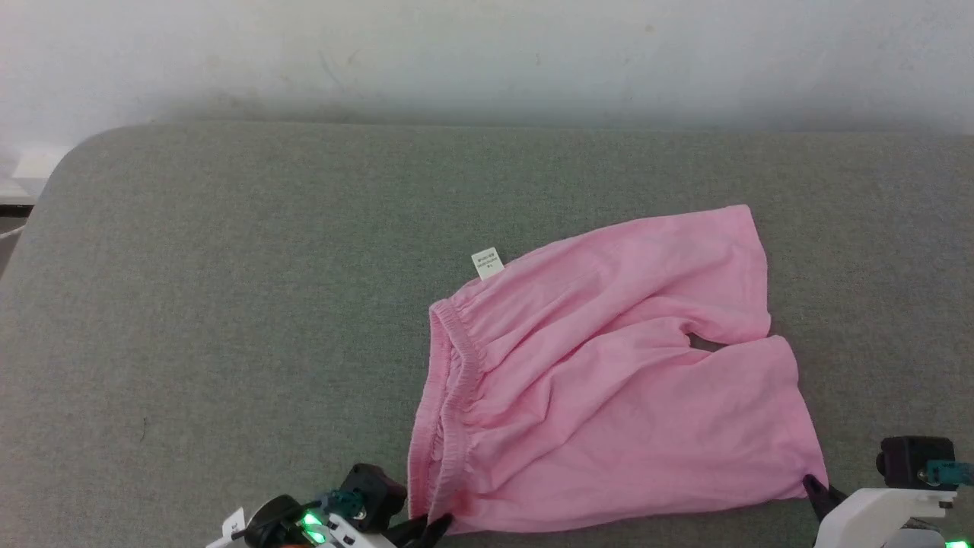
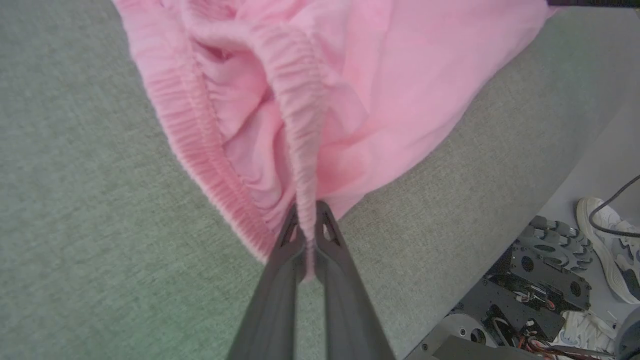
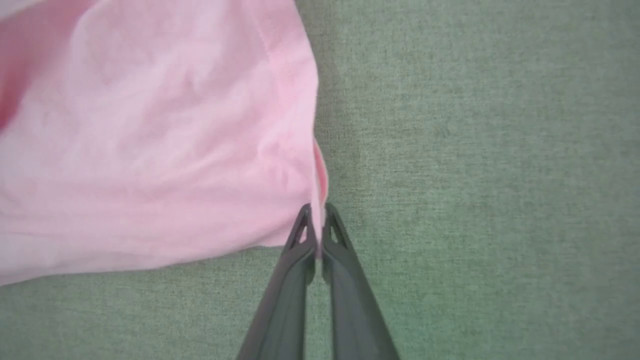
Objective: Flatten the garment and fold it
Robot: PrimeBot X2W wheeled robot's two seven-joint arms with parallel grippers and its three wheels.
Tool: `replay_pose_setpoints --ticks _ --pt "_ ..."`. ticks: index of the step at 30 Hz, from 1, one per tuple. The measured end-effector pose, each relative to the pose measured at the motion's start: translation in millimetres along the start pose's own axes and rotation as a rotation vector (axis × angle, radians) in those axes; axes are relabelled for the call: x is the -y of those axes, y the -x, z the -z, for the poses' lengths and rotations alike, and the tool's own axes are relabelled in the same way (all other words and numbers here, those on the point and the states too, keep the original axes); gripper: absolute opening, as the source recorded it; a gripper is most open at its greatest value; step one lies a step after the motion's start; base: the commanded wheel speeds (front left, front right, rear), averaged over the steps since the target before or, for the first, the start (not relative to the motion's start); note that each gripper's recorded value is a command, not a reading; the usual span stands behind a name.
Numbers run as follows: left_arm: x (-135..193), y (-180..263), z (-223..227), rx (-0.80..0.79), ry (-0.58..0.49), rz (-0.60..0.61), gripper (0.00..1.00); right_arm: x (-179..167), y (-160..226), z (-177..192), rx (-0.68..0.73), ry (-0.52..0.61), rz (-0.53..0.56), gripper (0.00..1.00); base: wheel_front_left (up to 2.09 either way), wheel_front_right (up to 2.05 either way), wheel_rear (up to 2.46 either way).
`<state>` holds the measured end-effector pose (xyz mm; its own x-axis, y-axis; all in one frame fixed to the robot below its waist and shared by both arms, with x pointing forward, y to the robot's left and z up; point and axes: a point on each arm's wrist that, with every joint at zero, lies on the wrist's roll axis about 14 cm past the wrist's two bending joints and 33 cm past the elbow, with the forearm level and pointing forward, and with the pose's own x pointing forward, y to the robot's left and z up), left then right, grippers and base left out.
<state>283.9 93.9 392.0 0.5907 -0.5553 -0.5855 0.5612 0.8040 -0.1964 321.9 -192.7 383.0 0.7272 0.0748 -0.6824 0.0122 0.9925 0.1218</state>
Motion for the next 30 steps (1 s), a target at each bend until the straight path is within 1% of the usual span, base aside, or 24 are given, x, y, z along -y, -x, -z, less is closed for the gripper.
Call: replay_pose_setpoints --ticks 3,5,11,13,14,17,19,24,30 --pt "0.7 3.5 -9.7 0.047 0.015 0.001 0.0 -4.7 3.1 -8.9 0.034 -0.03 -0.025 0.0 0.0 0.0 0.0" --pt "3.5 7.2 -22.7 0.1 0.021 0.008 0.0 -4.7 6.4 -16.9 0.057 -0.025 -0.028 0.0 0.0 0.0 0.0" --pt "1.9 30.6 -61.9 0.235 -0.056 -0.017 0.0 -5.4 24.0 -58.8 0.166 -0.033 -0.073 0.0 0.0 0.0 0.0" --pt "2.2 40.1 -77.0 0.285 -0.079 -0.027 0.0 -11.1 33.2 -76.6 0.208 -0.039 -0.115 0.0 0.0 0.0 0.0" --pt "3.5 44.7 -83.7 0.307 -0.093 -0.027 0.0 -14.6 37.7 -83.9 0.222 -0.051 -0.14 0.0 0.0 0.0 0.0" --pt "5.5 58.9 -100.4 0.353 -0.143 -0.031 0.0 -11.6 51.1 -103.5 0.256 -0.018 -0.162 0.0 0.0 0.0 0.0" --pt "7.9 68.4 -113.2 0.383 -0.18 -0.034 0.0 -12.9 61.6 -119.9 0.294 -0.02 -0.193 0.0 0.0 0.0 0.0" --pt "12.3 95.7 -161.9 0.507 -0.284 -0.049 0.0 -30.5 98.1 -173.6 0.431 -0.016 -0.303 0.0 0.0 0.0 0.0" --pt "17.2 127.4 -225.3 0.667 -0.407 -0.079 0.0 -41.9 146.2 -233.8 0.605 0.014 -0.364 0.0 0.0 0.0 0.0"
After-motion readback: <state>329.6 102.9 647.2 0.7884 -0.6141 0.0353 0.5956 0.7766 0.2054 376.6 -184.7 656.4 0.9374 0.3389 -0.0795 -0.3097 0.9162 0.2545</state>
